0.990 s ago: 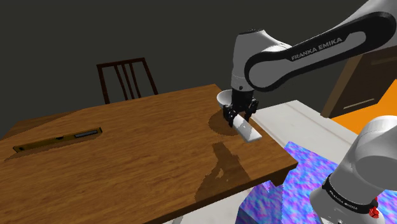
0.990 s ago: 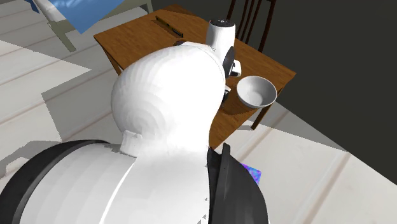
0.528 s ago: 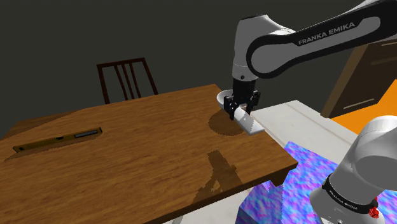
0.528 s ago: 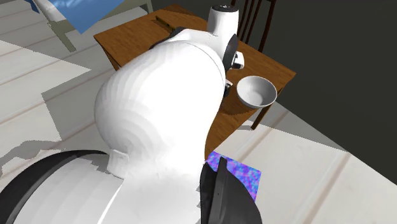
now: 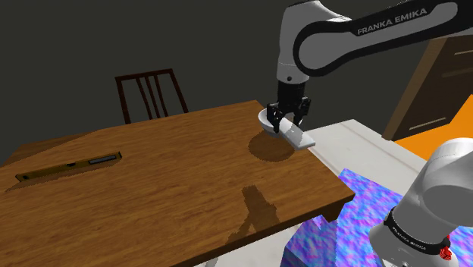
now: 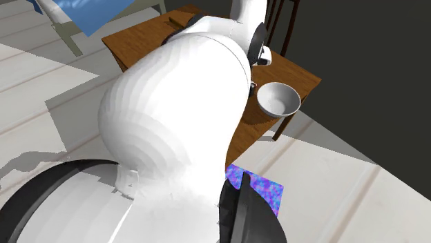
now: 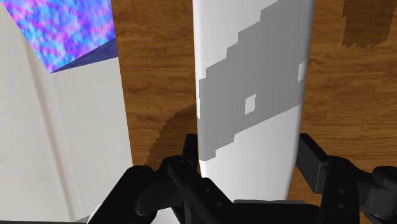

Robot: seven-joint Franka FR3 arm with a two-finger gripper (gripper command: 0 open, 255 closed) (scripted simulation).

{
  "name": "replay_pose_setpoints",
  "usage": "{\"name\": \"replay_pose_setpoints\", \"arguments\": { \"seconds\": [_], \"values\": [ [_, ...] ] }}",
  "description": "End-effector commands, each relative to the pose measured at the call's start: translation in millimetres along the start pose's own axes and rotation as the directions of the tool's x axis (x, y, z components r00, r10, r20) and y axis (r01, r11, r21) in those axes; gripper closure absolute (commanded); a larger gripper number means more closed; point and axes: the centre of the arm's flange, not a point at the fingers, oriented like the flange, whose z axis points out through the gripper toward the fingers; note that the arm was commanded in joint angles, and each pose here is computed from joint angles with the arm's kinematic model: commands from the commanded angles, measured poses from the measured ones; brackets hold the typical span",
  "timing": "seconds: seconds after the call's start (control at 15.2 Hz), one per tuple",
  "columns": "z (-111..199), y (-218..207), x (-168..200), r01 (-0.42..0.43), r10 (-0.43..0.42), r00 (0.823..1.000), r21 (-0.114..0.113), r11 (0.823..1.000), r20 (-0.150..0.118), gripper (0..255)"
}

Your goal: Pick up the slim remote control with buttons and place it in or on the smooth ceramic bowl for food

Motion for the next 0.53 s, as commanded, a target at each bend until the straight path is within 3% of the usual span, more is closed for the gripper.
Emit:
{"name": "replay_pose_setpoints", "arguments": {
  "seconds": [0.0,0.46],
  "values": [
    [-2.0,11.8,22.0,0.0,0.0,1.0,0.0,1.0,0.0,255],
    [-3.3,53.1,104.7,0.0,0.0,1.0,0.0,1.0,0.0,255]
  ]
}}
